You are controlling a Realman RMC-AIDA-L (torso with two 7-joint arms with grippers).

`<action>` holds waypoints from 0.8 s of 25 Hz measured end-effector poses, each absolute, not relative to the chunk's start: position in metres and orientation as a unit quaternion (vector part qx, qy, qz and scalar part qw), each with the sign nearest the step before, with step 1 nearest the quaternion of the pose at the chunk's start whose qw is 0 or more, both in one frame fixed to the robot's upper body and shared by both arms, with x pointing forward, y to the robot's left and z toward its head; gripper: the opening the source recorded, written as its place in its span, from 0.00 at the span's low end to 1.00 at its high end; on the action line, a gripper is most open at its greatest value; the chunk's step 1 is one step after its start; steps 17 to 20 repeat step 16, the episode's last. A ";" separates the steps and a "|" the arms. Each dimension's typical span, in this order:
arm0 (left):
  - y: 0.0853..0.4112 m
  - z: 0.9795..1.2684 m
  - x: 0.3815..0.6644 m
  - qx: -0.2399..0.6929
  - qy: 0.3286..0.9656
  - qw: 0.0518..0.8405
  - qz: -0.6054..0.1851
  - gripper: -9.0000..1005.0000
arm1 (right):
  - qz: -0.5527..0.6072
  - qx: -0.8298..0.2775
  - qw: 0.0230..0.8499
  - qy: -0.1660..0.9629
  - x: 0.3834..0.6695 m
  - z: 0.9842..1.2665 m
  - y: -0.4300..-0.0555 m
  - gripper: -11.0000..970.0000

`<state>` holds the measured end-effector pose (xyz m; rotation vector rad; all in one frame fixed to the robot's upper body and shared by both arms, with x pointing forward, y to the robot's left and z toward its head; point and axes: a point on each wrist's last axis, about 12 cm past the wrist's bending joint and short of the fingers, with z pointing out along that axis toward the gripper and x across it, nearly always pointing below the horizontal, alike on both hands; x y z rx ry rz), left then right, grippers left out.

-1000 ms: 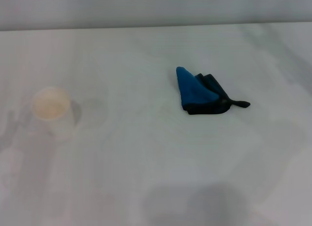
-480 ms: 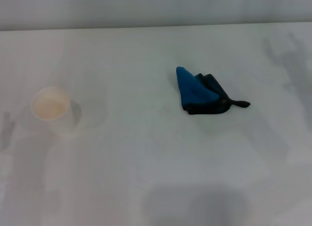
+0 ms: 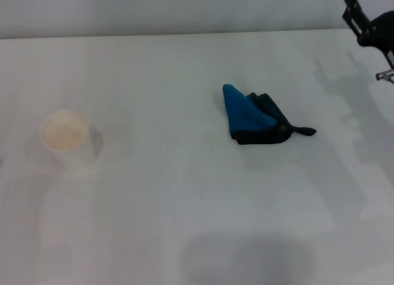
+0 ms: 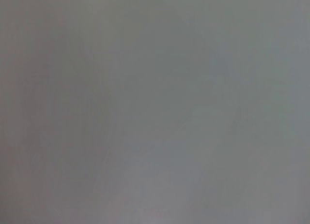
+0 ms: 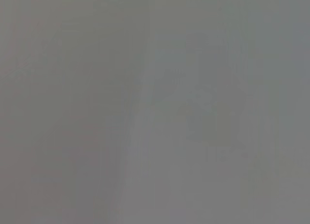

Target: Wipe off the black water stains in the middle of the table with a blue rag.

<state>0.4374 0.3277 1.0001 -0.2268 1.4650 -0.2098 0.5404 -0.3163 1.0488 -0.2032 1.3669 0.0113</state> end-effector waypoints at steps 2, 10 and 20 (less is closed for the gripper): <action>0.330 1.000 0.437 -0.101 0.667 0.732 -0.091 0.87 | 0.006 -0.092 0.759 0.644 0.539 1.044 -0.316 0.85; 0.334 1.000 0.436 -0.097 0.670 0.731 -0.084 0.87 | 0.009 -0.081 0.741 0.666 0.533 1.034 -0.315 0.85; 0.338 1.000 0.435 -0.091 0.672 0.731 -0.078 0.87 | 0.017 -0.070 0.740 0.669 0.530 1.032 -0.315 0.85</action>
